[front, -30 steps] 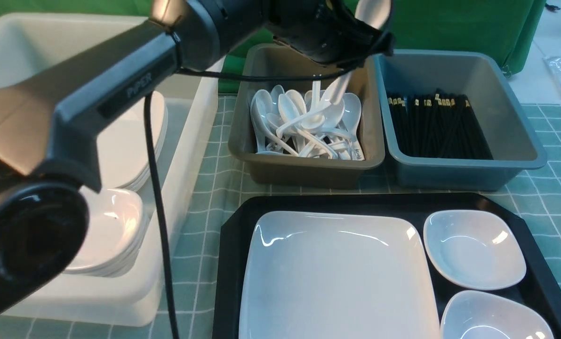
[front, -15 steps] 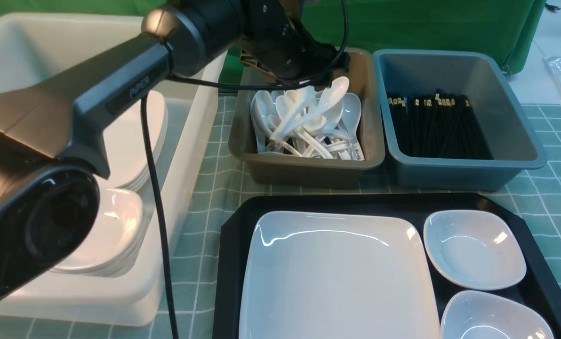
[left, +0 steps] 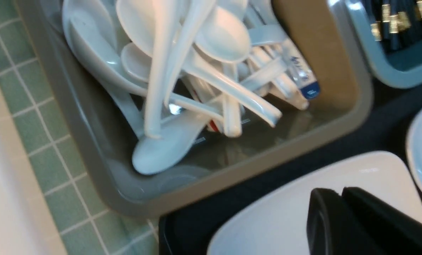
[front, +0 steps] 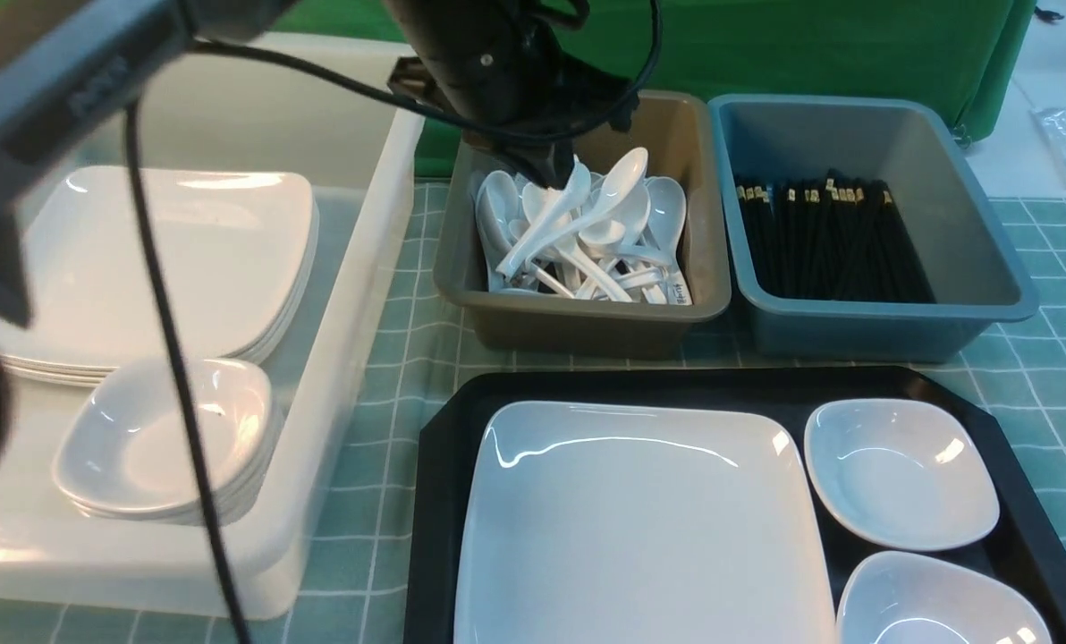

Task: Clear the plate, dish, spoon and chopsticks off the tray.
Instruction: Use the right arm to grab a small plate from the dinner plate

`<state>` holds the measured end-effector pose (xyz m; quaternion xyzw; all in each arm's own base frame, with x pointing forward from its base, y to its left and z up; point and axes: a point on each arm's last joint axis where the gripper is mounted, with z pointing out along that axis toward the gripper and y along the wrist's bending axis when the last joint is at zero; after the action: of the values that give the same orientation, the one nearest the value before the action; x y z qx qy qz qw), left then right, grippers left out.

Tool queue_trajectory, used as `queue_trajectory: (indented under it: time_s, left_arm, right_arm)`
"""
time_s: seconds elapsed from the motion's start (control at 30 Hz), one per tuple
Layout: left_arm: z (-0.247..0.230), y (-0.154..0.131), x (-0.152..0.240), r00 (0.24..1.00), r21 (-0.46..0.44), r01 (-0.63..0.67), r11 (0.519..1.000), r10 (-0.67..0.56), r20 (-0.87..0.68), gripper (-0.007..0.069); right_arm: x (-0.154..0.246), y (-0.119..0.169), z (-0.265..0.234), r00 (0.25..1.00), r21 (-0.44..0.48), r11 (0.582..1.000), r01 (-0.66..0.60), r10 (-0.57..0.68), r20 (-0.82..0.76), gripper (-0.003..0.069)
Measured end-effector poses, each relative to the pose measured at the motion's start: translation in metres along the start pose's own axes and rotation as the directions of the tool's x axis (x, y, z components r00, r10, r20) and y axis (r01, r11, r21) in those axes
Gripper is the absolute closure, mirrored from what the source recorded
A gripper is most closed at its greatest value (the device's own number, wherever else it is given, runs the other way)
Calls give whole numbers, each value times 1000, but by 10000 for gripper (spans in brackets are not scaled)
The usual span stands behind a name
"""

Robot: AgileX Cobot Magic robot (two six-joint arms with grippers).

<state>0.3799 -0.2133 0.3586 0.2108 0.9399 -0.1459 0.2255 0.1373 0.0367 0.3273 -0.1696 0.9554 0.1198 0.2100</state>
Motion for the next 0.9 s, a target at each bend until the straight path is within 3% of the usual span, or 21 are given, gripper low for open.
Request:
queue_trajectory:
  time_s: [0.1,0.27,0.33,0.5,0.9]
  left_arm:
    - [-14,-1,11,1000,-1,-1,1000,1,-9,616]
    - [-38,2,52,999,-45,-4,999,2,-37,616]
    - [-55,1,77,1000,-49,6,999,-6,-7,616]
    - [-80,1,119,999,-50,34,998,-33,26,616]
    - [-95,22,179,990,-185,134,974,-126,55,616]
  right_arm:
    - [9,4,24,999,-22,999,38,-39,-32,389]
    - [25,20,72,974,-75,981,179,-187,-127,262]
    - [24,30,91,947,-72,962,263,-272,-171,183]
    - [22,41,121,889,-19,922,386,-377,-260,105]
    - [19,44,179,850,15,922,387,-351,-392,103]
